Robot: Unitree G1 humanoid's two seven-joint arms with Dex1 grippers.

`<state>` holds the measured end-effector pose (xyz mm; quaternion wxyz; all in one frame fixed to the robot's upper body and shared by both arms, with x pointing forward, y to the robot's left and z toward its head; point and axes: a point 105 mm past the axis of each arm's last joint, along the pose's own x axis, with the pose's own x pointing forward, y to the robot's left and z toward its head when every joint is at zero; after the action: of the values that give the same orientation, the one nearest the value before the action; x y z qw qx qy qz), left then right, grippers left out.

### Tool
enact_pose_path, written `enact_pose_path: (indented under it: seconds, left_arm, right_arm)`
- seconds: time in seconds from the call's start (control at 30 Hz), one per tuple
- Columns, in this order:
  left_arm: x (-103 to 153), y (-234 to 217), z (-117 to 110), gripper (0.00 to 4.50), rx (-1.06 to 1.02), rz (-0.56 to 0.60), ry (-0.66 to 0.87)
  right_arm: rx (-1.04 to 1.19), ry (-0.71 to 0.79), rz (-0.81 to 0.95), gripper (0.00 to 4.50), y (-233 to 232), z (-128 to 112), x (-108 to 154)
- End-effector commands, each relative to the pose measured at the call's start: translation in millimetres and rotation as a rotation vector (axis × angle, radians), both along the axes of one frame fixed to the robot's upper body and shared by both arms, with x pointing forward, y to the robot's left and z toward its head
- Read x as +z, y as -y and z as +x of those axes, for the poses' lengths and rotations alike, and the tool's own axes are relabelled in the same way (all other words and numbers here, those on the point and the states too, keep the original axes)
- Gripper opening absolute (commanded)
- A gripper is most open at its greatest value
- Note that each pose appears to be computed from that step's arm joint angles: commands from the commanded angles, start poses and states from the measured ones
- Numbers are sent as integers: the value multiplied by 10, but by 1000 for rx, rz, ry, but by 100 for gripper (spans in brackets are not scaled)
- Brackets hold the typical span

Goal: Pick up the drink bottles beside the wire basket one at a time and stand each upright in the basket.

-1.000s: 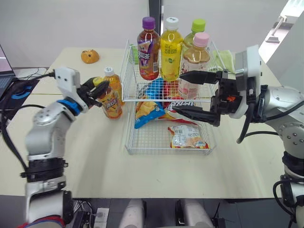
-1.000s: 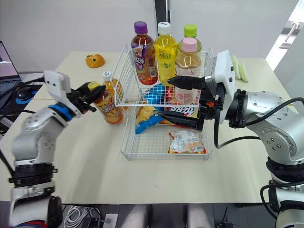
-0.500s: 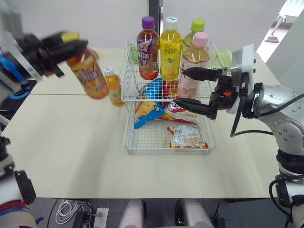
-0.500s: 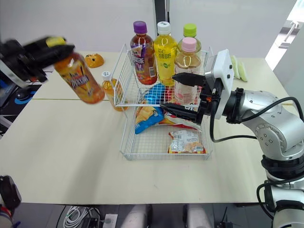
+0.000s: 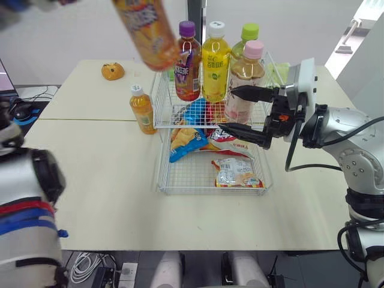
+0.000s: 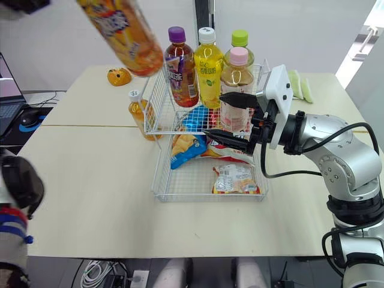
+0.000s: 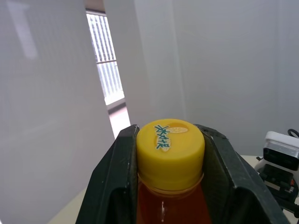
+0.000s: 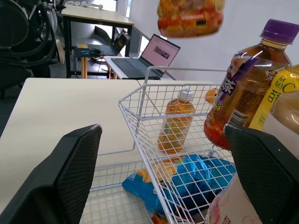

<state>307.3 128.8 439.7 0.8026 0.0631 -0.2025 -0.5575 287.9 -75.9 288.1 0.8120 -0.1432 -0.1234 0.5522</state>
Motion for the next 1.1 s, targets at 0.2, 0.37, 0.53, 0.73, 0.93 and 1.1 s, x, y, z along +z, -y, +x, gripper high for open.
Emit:
enact_pose_path:
  seconds: [0.2,0.37,0.53,0.73,0.93,1.1]
  left_arm:
    - [-384,365,237,137,-20,74,54]
    - [-547,481,366,137,-10,99,78]
    - [-635,571,403,137,-43,93,52]
    - [-733,628,355,137,-104,116,14]
    - [-816,641,356,137,-110,134,4]
    - [-773,627,341,297,-109,115,17]
  right_arm:
    - [-75,63,6,450,123,-121,103]
    - [-110,57,8,450,167,-159,99]
    - [-131,52,8,450,201,-196,97]
    - [-146,49,4,450,229,-228,97]
    - [-147,49,1,450,235,-239,100]
    - [-139,49,0,450,235,-248,101]
